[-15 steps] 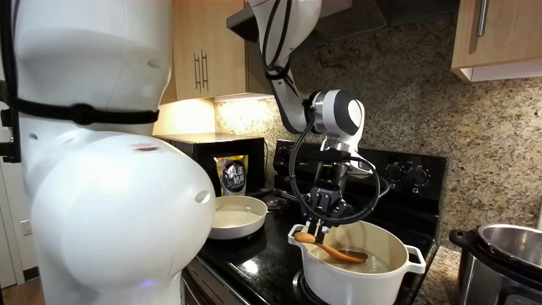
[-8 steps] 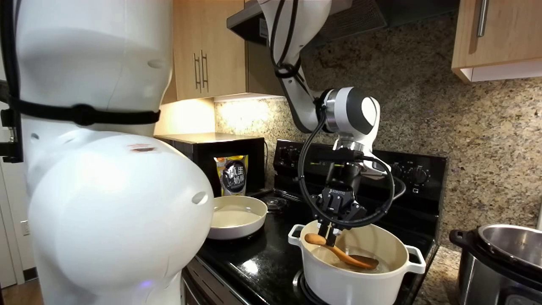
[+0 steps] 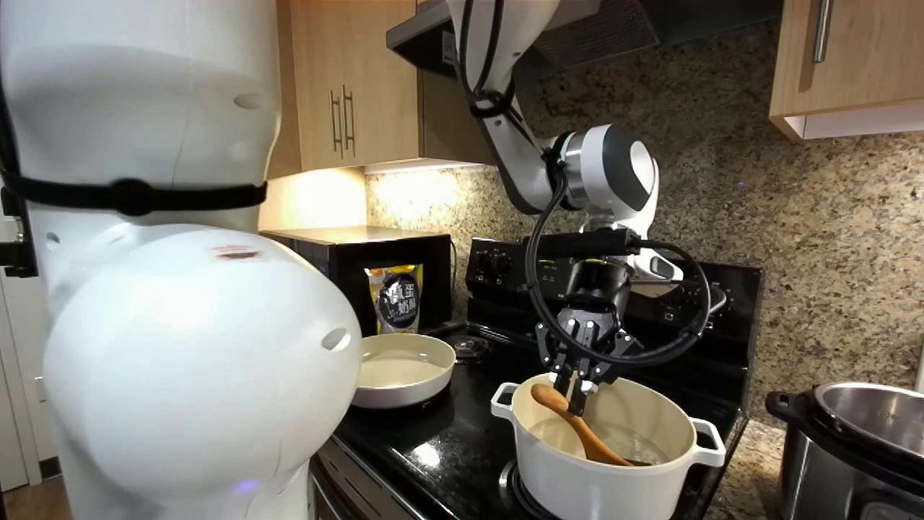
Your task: Use the spatula to mix the water in the pot
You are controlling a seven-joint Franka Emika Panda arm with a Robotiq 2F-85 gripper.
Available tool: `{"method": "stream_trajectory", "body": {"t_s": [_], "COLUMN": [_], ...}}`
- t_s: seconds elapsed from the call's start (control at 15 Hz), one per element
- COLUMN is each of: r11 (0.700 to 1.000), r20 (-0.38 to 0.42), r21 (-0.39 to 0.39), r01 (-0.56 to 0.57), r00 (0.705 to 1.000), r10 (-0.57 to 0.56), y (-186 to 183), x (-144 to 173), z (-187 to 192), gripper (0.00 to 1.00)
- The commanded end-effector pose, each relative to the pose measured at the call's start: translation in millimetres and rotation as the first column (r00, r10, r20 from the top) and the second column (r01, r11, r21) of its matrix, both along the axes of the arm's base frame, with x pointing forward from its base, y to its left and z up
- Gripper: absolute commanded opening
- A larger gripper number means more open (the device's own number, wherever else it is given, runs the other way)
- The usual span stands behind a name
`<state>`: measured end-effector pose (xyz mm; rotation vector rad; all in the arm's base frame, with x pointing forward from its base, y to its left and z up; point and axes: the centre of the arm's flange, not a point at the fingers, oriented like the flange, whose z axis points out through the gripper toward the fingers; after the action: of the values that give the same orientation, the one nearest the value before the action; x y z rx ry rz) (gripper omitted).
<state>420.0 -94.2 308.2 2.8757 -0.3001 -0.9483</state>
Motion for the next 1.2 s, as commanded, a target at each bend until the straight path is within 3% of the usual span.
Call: {"method": "stream_trajectory", "body": {"t_s": [0.0,0.4,1.13], "r11": [0.990,0.965,0.995], "r20": [-0.036,-0.083,-0.039], "r21": [0.050,0.134,0.033], "r01": [-0.132,-0.227,-0.093], "r00": [0.990,0.967,0.995], "r10": [0.134,0.239,0.094], "y": [14,42,40], "x": [-15,5,70], "z": [20,20,-11], "gripper": [0.08,0.07,0.08]}}
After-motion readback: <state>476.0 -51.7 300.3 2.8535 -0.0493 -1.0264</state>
